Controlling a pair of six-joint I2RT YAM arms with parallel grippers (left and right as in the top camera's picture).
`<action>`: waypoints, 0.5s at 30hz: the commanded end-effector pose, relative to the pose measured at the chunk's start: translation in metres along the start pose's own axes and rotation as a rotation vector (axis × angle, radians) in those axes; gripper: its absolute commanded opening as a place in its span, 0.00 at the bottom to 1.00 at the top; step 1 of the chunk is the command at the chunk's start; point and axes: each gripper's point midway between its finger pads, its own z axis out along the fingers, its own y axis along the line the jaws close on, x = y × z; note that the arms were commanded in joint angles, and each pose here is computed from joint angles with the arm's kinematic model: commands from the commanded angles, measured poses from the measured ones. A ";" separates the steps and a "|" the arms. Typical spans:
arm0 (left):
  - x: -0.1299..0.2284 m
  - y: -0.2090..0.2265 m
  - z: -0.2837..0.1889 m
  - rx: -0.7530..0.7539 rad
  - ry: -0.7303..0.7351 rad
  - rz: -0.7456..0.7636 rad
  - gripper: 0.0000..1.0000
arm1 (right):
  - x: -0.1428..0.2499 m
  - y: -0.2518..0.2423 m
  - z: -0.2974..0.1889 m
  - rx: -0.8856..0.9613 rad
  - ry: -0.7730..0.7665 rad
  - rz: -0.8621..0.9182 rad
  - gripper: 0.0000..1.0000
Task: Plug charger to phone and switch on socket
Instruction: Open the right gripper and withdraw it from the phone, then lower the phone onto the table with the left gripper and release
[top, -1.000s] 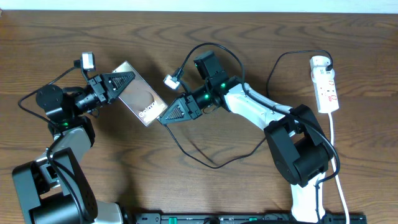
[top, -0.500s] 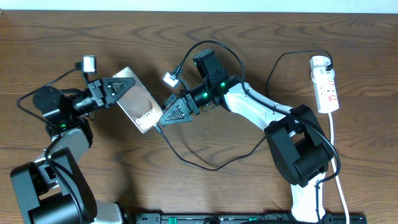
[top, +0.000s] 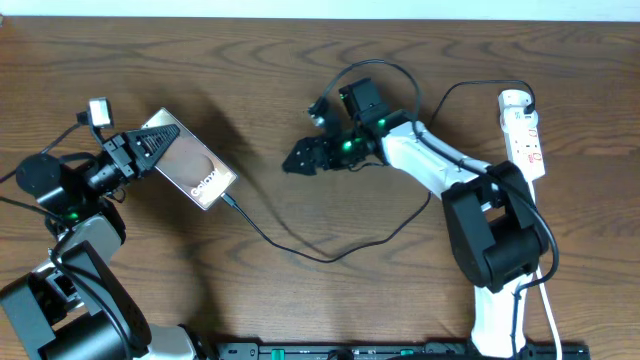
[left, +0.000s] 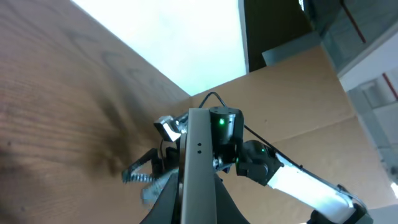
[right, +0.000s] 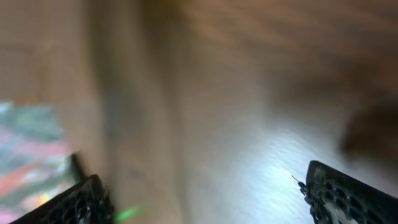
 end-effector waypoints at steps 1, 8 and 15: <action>0.004 0.015 -0.001 -0.022 -0.020 -0.013 0.07 | -0.012 -0.047 -0.020 0.258 -0.075 0.104 0.99; 0.025 0.084 -0.008 -0.228 -0.128 -0.215 0.07 | -0.012 -0.061 -0.033 0.330 -0.080 0.152 0.99; 0.058 0.145 -0.030 -0.543 -0.161 -0.364 0.07 | -0.024 -0.063 -0.050 0.421 -0.110 0.146 0.99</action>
